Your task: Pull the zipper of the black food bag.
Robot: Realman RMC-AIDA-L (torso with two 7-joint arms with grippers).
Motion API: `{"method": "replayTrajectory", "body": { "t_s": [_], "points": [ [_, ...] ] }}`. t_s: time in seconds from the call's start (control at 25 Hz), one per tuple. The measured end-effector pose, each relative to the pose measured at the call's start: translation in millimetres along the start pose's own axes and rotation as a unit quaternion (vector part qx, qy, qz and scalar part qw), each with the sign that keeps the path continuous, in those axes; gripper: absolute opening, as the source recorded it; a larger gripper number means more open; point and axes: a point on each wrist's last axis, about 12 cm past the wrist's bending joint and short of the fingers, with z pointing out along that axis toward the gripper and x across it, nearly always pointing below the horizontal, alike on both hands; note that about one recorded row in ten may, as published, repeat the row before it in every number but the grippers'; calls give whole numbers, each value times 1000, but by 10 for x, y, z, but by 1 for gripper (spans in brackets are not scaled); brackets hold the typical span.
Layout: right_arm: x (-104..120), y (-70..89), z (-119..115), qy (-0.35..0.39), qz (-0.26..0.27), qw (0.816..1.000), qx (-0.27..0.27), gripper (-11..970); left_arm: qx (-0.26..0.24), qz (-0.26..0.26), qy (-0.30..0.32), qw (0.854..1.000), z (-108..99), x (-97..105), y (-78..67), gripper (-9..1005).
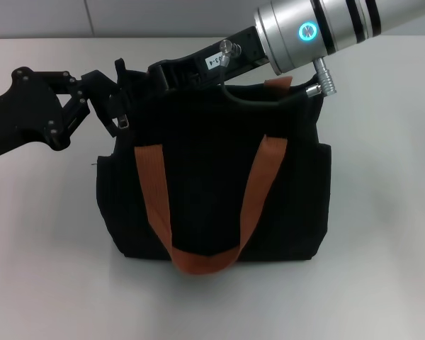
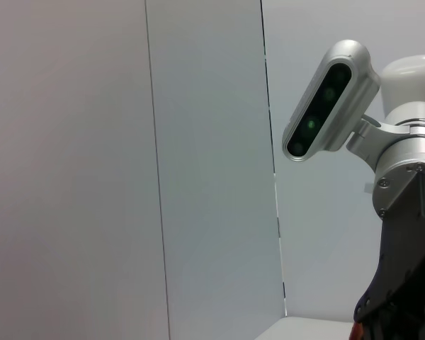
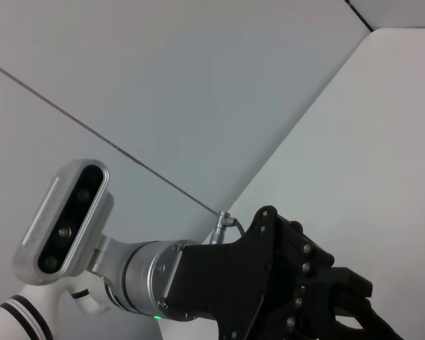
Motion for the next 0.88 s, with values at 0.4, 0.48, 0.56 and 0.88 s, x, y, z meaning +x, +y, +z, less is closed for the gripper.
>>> {"method": "replayTrajectory", "body": {
  "t_s": [0.4,0.48,0.56,0.88],
  "points": [
    [18,-4,13,4,-2,1000,3,261,-2,0,-6,1000,-12,-8,-4,69],
    [18,-6,21,4,-4,1000,5,247,-2,0,-6,1000,-13,-5,-8,70],
    [19,-5,23,4,-5,1000,5,233,-2,-1,-7,1000,-12,-5,-10,71],
    [9,16,25,-5,-7,1000,-5,163,-2,-1,-7,1000,-11,-6,-10,74]
  ]
}}
